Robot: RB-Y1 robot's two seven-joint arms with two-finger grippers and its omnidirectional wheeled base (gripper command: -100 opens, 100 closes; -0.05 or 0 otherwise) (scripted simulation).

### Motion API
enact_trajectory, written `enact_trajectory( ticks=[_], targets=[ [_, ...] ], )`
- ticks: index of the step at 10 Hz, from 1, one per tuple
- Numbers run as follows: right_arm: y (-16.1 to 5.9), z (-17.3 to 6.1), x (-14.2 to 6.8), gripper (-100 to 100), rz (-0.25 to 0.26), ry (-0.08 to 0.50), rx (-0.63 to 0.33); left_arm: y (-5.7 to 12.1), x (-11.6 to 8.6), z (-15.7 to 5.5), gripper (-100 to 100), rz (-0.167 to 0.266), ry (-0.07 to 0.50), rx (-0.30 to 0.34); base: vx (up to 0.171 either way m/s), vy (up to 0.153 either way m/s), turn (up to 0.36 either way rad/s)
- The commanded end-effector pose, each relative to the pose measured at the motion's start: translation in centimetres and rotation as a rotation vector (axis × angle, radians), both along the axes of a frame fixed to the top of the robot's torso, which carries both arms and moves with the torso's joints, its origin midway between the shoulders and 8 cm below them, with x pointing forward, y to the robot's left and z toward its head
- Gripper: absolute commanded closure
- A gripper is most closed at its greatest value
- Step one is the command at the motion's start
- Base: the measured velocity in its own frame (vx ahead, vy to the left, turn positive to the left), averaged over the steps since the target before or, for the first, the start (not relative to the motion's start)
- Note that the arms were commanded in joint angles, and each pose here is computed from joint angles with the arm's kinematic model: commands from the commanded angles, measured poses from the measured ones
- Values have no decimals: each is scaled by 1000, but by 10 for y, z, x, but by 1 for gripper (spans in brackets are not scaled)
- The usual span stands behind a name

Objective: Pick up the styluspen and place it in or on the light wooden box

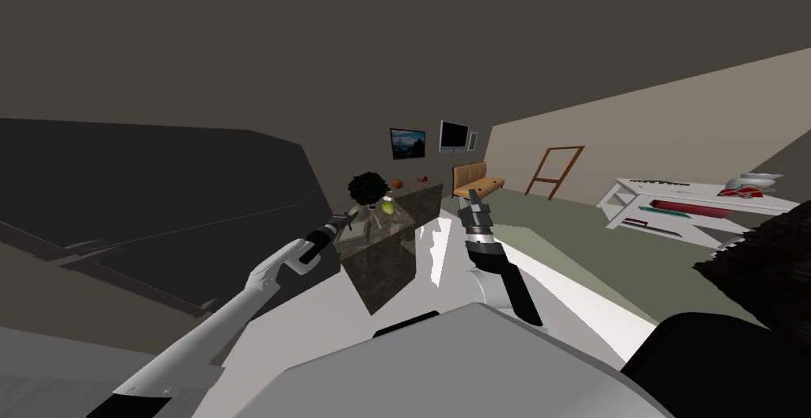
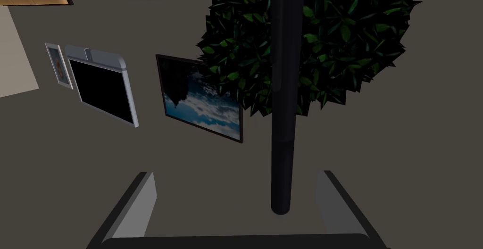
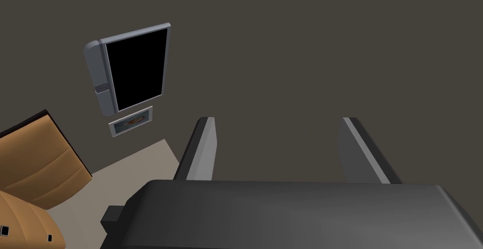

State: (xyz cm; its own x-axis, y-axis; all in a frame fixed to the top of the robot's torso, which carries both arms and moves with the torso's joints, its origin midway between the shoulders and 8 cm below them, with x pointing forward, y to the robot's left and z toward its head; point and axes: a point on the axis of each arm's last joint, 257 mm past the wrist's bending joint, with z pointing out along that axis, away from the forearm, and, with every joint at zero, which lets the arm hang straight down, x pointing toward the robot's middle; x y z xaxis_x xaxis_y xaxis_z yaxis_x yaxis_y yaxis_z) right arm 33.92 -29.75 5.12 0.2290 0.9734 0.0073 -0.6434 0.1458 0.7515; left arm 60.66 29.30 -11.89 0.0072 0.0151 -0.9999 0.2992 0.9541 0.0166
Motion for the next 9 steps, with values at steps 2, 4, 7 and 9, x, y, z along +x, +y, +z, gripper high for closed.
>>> enact_trajectory(
  ticks=[2,4,7,9],
  targets=[
    [0,0,0,0,0,0,0,12,5,21,-100,12,-7,2,-44,-24,-45],
    [0,0,0,0,0,0,0,21,8,37,-100,21,-14,3,-45,-32,-47],
    [0,0,0,0,0,0,0,19,7,33,0,19,-12,3,-6,-5,-2],
    [0,0,0,0,0,0,0,19,7,33,0,19,-12,3,0,0,0]
  ],
)
